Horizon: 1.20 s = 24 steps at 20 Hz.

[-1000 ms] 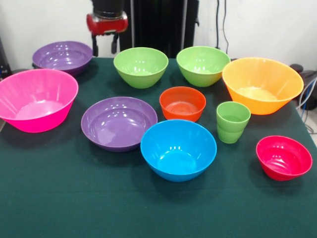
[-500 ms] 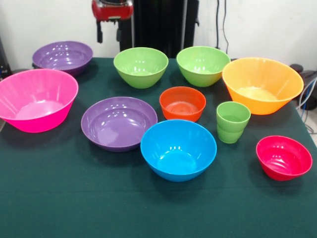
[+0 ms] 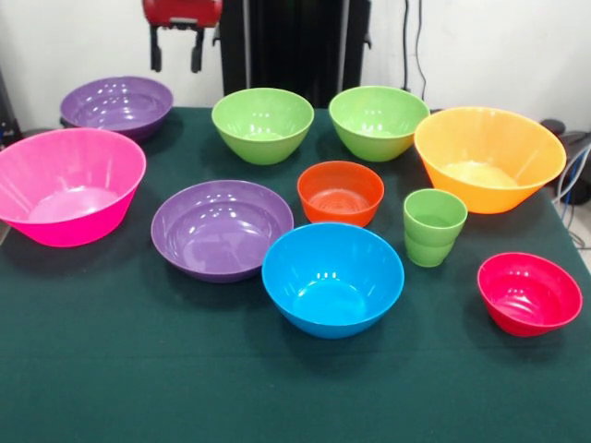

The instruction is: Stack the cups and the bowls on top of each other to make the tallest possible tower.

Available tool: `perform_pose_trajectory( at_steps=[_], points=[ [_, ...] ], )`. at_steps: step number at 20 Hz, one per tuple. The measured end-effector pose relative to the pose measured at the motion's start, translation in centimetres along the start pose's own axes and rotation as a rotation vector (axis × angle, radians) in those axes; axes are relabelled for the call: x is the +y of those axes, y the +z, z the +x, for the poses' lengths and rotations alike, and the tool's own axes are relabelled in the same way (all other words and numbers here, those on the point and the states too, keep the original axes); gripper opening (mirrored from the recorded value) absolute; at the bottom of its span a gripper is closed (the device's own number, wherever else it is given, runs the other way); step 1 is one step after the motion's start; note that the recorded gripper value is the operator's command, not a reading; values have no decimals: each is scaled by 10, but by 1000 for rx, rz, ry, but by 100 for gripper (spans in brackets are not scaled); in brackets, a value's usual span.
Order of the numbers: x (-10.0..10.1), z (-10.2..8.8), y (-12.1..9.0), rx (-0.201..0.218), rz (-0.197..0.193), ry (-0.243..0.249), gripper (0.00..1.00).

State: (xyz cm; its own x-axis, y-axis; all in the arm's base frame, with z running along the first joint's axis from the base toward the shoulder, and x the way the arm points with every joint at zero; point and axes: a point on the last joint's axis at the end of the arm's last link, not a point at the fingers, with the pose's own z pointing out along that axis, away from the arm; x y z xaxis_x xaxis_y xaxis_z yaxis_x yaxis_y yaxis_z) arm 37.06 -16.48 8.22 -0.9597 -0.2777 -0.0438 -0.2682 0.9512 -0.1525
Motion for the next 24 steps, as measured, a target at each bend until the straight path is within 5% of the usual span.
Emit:
perform_pose_trajectory(
  at_steps=[11,24],
  points=[
    [-10,-17,-9,-52,19,-10,100],
    [-9,-34,-5,-91,-4,-29,100]
  ],
)
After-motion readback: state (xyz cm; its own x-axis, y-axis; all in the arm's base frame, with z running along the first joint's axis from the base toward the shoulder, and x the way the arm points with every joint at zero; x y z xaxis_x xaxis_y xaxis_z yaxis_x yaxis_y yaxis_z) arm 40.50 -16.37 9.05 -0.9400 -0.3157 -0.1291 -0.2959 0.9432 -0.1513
